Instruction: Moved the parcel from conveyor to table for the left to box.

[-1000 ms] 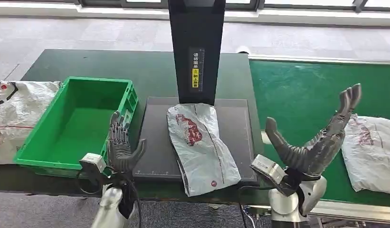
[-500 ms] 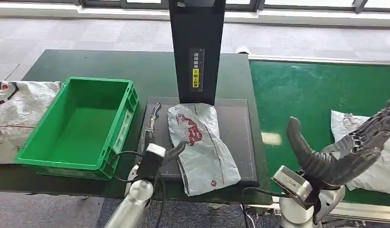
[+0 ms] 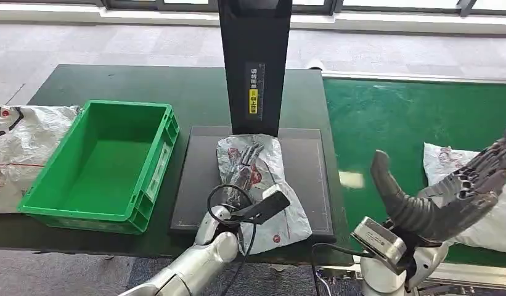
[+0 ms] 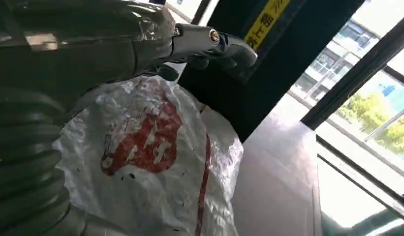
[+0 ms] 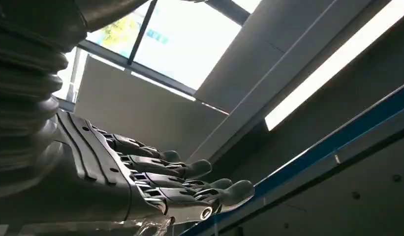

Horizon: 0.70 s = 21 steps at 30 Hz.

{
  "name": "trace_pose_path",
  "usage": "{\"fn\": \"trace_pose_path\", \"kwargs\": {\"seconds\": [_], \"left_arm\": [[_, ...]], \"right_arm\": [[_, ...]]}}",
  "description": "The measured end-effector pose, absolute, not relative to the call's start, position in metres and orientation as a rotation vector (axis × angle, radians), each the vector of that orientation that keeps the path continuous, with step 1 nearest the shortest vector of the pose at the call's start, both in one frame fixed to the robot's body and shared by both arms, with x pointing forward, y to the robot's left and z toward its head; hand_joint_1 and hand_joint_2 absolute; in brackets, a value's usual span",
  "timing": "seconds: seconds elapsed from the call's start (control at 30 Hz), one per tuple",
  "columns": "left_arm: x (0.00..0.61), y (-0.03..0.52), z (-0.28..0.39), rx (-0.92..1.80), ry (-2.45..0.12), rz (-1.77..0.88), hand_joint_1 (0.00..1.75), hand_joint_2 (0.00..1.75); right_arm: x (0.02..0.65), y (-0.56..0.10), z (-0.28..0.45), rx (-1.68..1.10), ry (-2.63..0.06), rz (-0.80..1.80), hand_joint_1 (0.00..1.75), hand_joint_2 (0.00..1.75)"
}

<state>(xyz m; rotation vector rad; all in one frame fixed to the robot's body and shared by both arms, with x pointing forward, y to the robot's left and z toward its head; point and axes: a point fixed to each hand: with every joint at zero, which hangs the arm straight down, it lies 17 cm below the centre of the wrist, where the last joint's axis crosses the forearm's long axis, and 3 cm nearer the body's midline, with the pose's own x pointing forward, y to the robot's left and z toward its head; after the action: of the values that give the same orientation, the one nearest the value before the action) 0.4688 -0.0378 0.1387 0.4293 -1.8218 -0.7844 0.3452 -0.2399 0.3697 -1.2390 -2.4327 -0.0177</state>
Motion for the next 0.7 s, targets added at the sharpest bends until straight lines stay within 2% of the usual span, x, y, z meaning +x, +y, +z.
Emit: {"fn": "trace_pose_path", "kwargs": {"seconds": [0.53, 0.57, 0.6, 0.7], "left_arm": [[0.455, -0.056, 0.088, 0.467, -1.682, -1.059, 0.03, 1.75], [0.454, -0.057, 0.082, 0.468, -1.66, -1.084, 0.86, 1.75], [0.452, -0.059, 0.078, 0.47, -1.64, -1.113, 1.75, 1.75], [0.449, -0.063, 0.067, 0.471, -1.594, -1.193, 1.75, 1.75]], "right_arm": [[0.345, -0.239, 0.37, -1.24, -2.438, -0.014, 0.0, 1.75], [0.345, -0.239, 0.37, -1.241, -2.437, -0.013, 0.0, 1.75], [0.345, -0.239, 0.37, -1.242, -2.436, -0.013, 0.0, 1.75], [0.346, -0.239, 0.369, -1.244, -2.43, -0.009, 0.0, 1.75]]}}
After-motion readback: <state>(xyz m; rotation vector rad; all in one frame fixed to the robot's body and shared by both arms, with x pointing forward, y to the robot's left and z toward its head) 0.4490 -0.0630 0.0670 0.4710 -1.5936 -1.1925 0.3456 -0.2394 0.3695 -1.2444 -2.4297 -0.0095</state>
